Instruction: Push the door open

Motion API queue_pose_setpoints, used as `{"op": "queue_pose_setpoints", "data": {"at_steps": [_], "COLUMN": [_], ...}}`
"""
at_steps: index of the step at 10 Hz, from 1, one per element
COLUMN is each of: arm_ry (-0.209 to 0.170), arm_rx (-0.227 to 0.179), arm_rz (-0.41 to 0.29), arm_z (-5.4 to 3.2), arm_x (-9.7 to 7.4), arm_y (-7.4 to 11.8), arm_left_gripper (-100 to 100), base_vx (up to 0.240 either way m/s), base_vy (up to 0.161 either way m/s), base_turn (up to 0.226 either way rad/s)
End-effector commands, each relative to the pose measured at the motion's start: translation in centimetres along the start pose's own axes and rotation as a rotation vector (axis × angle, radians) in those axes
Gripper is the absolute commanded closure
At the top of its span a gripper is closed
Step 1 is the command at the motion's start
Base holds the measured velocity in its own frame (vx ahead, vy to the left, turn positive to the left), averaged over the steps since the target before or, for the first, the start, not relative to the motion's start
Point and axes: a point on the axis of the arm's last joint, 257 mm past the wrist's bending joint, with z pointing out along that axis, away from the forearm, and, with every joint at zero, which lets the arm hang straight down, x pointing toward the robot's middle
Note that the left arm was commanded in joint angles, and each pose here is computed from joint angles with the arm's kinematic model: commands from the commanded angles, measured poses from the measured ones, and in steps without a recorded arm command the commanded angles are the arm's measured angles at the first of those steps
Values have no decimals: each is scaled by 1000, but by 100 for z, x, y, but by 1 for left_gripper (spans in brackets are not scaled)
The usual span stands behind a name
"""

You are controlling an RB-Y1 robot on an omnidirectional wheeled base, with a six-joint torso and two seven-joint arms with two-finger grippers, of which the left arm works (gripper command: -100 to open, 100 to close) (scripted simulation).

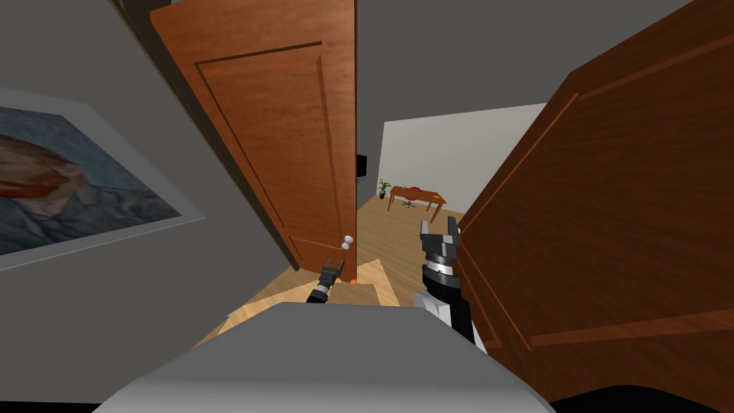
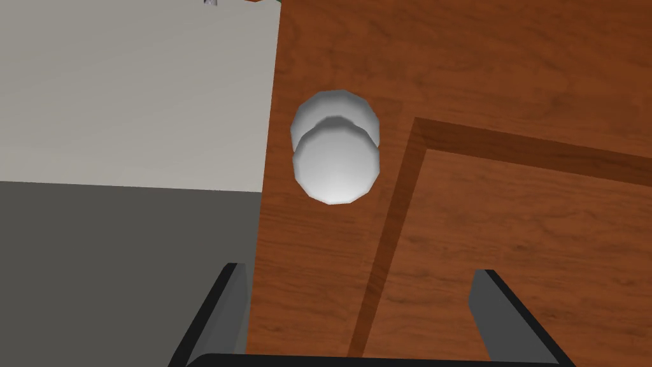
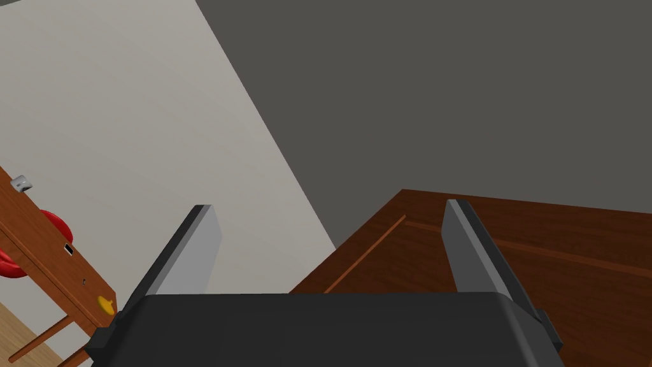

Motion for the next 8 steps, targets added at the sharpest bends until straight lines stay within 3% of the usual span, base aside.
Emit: {"op": "queue_pose_setpoints", "data": {"at_steps": [1,8], "arm_ry": [4,19], "arm_rx": [2,22], "arm_rz": [24,152], "arm_z": [-2,16], "arm_x": [14,63], "arm_y": [-22,-200], "arm_left_gripper": [-100,-100], "base_vx": [-29,-27], "base_vy": [11,13], "base_turn": [8,20]}}
